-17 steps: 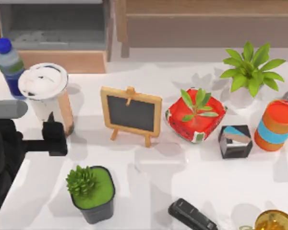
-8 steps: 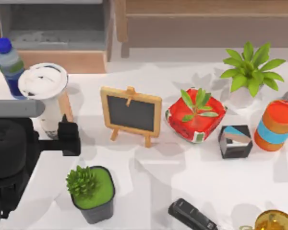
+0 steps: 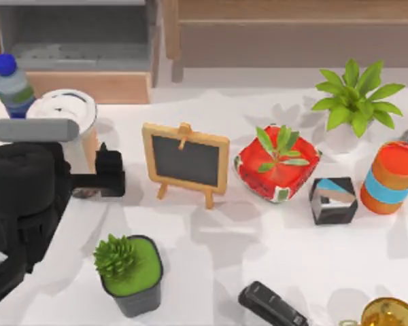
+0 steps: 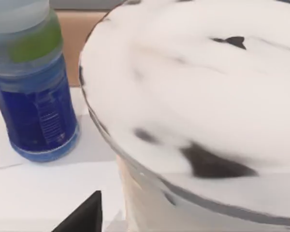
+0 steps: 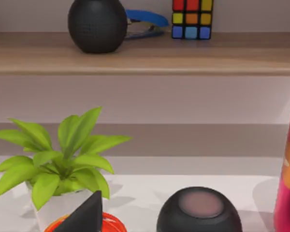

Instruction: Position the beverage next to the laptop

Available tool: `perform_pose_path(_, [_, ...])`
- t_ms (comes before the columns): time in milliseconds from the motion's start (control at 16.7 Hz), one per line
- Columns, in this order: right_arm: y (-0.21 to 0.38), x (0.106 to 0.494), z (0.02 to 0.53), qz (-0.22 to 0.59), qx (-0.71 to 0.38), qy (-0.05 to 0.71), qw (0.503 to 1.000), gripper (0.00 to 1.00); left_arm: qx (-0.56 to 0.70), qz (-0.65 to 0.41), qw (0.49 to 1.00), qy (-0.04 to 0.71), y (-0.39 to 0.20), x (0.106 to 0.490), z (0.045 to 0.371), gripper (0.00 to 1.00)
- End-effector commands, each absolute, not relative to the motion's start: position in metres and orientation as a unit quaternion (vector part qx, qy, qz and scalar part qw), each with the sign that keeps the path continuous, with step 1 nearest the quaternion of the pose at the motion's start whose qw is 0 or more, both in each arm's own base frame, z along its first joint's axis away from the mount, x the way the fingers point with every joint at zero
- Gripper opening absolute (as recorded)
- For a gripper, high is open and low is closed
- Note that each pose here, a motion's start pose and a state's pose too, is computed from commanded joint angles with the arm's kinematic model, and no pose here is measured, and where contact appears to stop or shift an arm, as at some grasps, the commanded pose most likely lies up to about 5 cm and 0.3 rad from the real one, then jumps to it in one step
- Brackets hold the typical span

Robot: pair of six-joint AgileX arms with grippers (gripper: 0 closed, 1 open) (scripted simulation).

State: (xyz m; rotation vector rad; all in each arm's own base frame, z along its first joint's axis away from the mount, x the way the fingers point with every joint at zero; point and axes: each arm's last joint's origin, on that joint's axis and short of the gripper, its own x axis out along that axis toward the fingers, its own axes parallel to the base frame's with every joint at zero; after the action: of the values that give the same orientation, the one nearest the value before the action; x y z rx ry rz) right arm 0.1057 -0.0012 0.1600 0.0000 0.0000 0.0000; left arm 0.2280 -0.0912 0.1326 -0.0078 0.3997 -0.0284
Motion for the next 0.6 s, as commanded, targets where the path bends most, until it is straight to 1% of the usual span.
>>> perform_pose_path(300, [-0.001, 0.106, 0.160, 0.000, 0.000, 0.000, 1.000, 1.00, -0.004, -0.014, 0.980, 0.199, -0.088, 0.258, 0.115, 1.00])
perform_pose_path(600, [-0.001, 0.106, 0.160, 0.000, 0.000, 0.000, 1.000, 1.00, -0.004, -0.014, 0.980, 0.198, -0.088, 0.260, 0.114, 1.00])
